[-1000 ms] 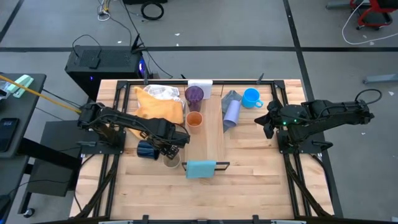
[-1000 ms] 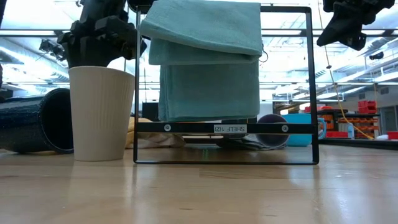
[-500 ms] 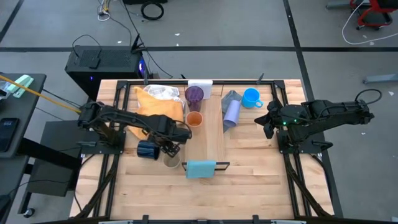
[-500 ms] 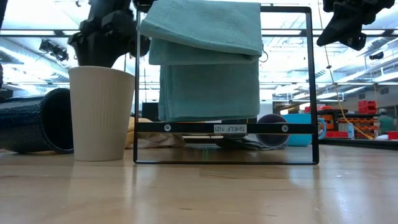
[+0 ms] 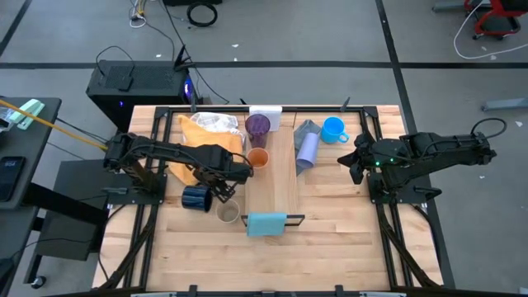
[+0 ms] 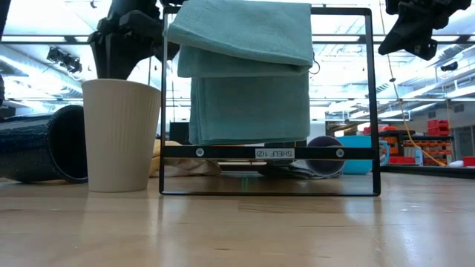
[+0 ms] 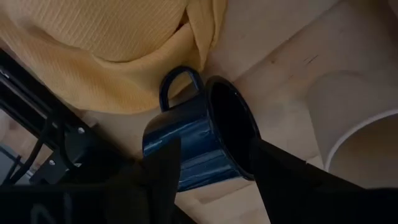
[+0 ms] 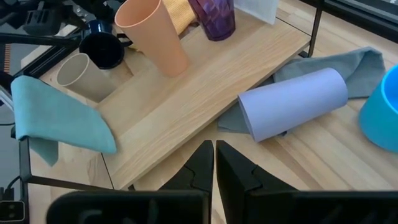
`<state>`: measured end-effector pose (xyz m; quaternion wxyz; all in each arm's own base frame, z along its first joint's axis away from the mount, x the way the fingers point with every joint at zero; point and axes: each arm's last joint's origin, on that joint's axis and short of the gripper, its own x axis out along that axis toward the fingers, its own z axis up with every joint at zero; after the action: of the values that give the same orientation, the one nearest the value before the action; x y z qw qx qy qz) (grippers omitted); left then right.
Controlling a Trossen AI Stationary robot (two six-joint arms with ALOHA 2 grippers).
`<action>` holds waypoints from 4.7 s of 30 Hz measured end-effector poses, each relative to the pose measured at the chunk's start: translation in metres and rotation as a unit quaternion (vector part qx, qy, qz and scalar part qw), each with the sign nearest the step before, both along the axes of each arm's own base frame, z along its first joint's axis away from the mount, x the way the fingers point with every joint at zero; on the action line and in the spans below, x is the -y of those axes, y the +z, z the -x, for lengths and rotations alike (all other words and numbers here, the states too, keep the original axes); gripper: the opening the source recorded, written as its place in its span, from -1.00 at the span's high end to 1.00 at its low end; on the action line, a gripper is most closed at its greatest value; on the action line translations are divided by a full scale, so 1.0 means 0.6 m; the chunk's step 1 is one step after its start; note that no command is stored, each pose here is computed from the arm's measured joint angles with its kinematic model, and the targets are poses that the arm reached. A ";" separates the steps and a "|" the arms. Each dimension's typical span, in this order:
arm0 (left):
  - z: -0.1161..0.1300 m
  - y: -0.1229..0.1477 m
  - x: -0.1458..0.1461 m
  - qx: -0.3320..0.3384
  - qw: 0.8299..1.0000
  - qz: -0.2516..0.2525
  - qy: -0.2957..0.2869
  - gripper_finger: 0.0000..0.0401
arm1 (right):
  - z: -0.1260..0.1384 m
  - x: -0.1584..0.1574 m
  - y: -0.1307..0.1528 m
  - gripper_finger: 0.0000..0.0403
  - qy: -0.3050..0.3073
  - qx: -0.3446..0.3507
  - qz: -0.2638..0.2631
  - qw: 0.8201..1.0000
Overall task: Stack small to large cups/mugs on shelf
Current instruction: Put the dark blue mug on the shelf
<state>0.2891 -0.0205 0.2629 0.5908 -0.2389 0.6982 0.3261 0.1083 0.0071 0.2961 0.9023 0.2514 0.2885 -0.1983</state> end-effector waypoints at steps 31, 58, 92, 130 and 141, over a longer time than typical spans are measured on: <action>0.004 -0.017 0.031 0.004 1.000 -0.021 0.018 0.01 | 0.000 0.000 0.000 0.89 0.003 -0.001 0.003 1.000; -0.017 -0.073 0.044 -0.071 0.997 -0.035 0.012 0.30 | -0.001 -0.002 0.001 0.89 0.012 0.002 -0.005 1.000; 0.003 -0.142 0.051 -0.105 0.994 0.035 -0.018 0.77 | -0.001 -0.002 0.001 0.89 0.016 0.002 -0.008 1.000; 0.004 -0.070 0.083 -0.132 0.966 0.144 -0.172 -0.16 | -0.001 -0.003 0.000 0.89 0.017 0.002 -0.015 1.000; 0.017 -0.083 0.097 -0.153 0.962 0.100 -0.204 -0.01 | -0.002 -0.003 0.002 0.89 0.017 0.008 -0.020 1.000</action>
<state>0.2786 -0.0787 0.2129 0.5039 -0.0962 0.8434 0.1599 0.1097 0.0088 0.2972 0.9028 0.2660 0.2891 -0.1749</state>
